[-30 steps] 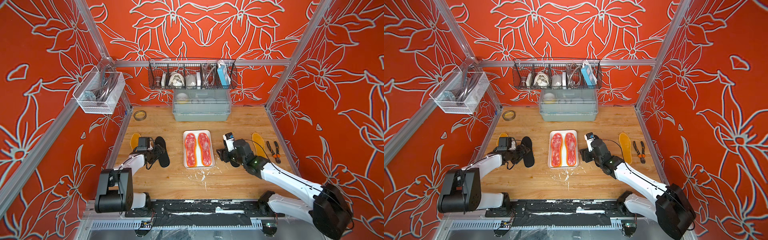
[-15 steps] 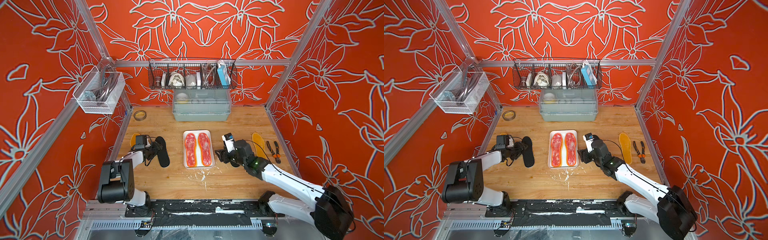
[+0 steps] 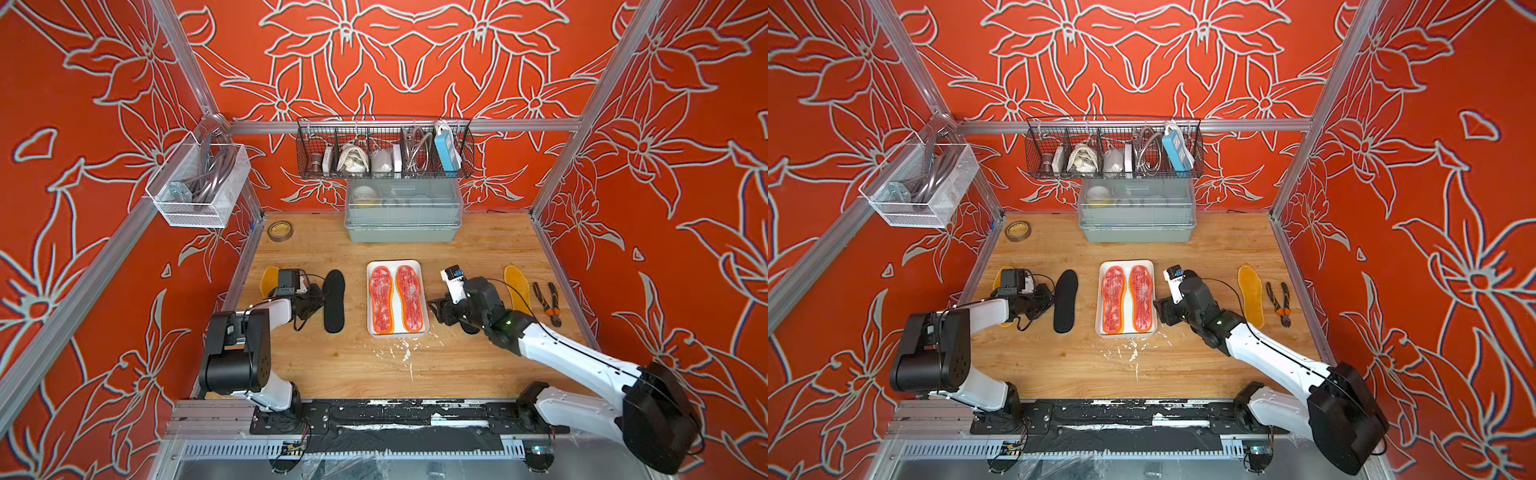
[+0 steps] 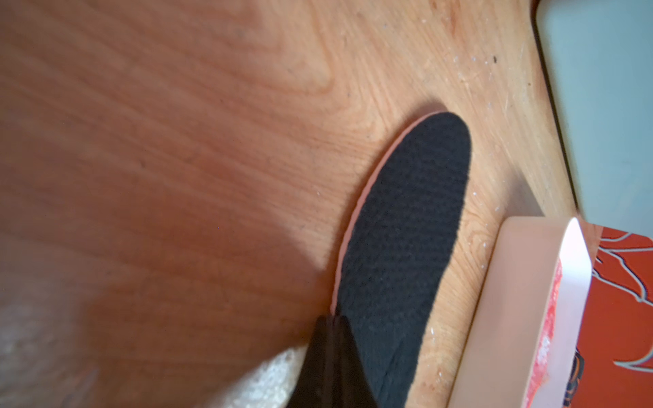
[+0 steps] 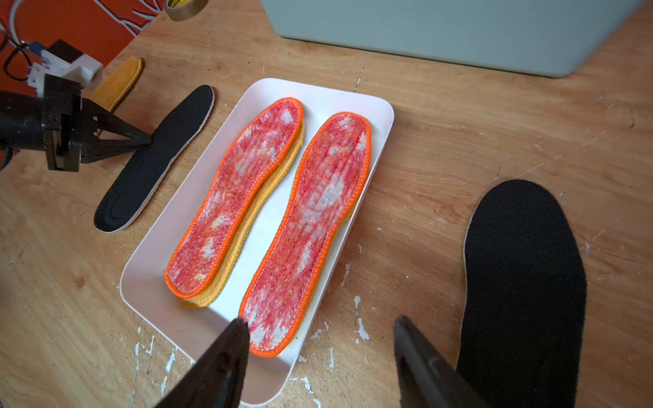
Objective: Put the insoles into the storage box
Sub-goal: Pick up the insole from the center of the board, then place the insole in the storage box.
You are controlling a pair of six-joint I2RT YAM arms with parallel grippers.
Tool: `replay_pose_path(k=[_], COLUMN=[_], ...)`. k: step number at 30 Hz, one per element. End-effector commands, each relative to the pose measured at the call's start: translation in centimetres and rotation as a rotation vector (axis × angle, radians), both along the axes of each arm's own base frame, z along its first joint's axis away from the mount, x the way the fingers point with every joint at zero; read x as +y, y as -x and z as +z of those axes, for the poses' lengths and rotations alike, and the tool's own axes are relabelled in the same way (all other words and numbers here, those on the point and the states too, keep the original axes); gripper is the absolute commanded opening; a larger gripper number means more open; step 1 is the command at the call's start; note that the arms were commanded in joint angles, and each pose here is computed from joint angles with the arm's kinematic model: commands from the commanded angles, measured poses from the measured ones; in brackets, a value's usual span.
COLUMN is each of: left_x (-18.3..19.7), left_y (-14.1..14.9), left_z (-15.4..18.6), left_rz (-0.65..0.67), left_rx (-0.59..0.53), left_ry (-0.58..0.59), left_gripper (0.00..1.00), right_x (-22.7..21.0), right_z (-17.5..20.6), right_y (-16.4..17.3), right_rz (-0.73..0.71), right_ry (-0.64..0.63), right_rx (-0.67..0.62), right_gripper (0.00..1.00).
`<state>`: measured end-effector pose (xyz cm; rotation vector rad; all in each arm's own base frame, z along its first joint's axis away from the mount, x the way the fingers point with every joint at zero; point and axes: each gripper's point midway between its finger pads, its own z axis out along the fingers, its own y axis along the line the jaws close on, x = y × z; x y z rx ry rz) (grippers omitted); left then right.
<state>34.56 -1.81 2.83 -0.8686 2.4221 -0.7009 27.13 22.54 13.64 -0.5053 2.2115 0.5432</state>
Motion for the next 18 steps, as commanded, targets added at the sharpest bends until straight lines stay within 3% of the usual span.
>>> replay_pose_path(k=[1,7,18], left_x=[-1.4,-1.7,-1.7], left_y=[0.3,0.1,1.0], left_z=[1.2,2.2,5.0], left_rz=[-0.058,-0.044,-0.018], left_rx=[-0.030,-0.083,-0.175], left_ry=[0.069,0.187,0.185], left_gripper=[0.00,0.00,0.00], right_x=[1.6,3.3,4.8], right_z=[0.9,1.3,1.9], right_y=[0.3,0.8,0.9], right_rz=[0.046,0.090,0.130], right_ry=[-0.035,-0.110,-0.164], right_rx=[0.057,0.129,0.169], right_gripper=[0.67,0.67,0.67])
